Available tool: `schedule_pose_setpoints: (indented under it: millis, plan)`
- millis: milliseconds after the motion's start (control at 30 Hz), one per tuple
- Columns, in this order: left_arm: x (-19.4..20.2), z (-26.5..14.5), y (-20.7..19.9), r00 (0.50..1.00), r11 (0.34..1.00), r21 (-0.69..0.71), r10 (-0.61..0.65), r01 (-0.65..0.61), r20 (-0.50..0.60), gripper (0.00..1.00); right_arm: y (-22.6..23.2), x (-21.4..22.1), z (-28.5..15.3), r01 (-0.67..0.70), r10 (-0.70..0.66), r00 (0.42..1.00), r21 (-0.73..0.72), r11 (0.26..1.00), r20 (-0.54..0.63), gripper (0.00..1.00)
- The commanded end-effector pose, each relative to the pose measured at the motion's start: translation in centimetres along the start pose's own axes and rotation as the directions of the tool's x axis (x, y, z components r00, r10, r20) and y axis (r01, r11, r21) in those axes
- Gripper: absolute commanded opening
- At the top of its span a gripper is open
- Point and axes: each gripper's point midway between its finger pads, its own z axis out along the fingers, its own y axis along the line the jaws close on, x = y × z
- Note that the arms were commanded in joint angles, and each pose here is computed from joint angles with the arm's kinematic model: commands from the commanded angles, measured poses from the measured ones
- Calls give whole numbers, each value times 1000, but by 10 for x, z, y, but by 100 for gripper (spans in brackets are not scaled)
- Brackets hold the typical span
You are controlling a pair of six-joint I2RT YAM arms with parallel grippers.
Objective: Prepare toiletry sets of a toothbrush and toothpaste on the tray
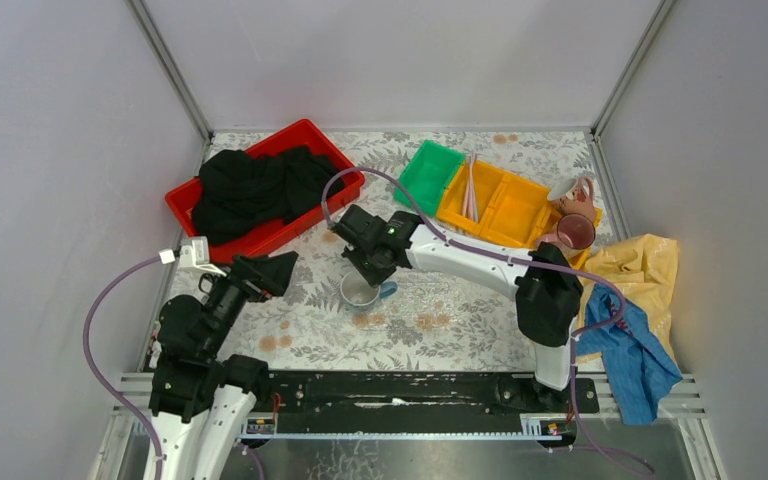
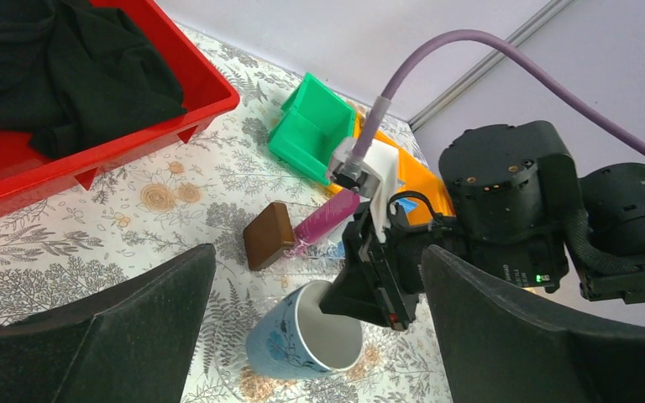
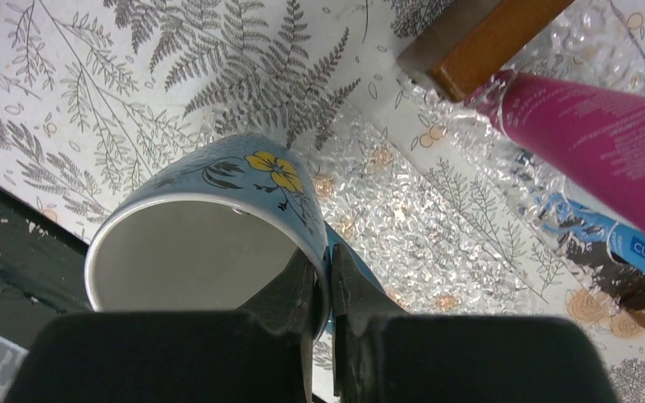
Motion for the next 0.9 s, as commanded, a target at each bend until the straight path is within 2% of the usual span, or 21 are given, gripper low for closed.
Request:
schedule_pose_setpoints:
  millis: [0, 133, 300, 667, 800, 867]
  plan:
    - [-13, -8, -4, 998, 999, 1, 37, -37, 43, 100, 5, -32, -11, -30, 29, 995, 14, 999, 97, 2]
    - [-10, -8, -3, 999, 999, 3, 35, -35, 39, 100, 6, -26, -4, -14, 12, 997, 26, 1000, 79, 11]
    - [-5, -6, -3, 999, 1000, 14, 24, -25, 26, 100, 7, -20, 4, -3, 1, 998, 32, 999, 64, 12]
    - [0, -6, -4, 1000, 1000, 28, 12, -12, 11, 100, 4, -12, 16, 7, -9, 999, 48, 999, 39, 22]
    - [0, -6, -5, 1000, 999, 31, 9, -9, 7, 100, 3, -12, 16, 10, -12, 999, 50, 999, 41, 34]
    - [0, -6, -5, 1000, 999, 32, 8, -8, 8, 100, 4, -14, 12, 14, -16, 999, 43, 999, 50, 43]
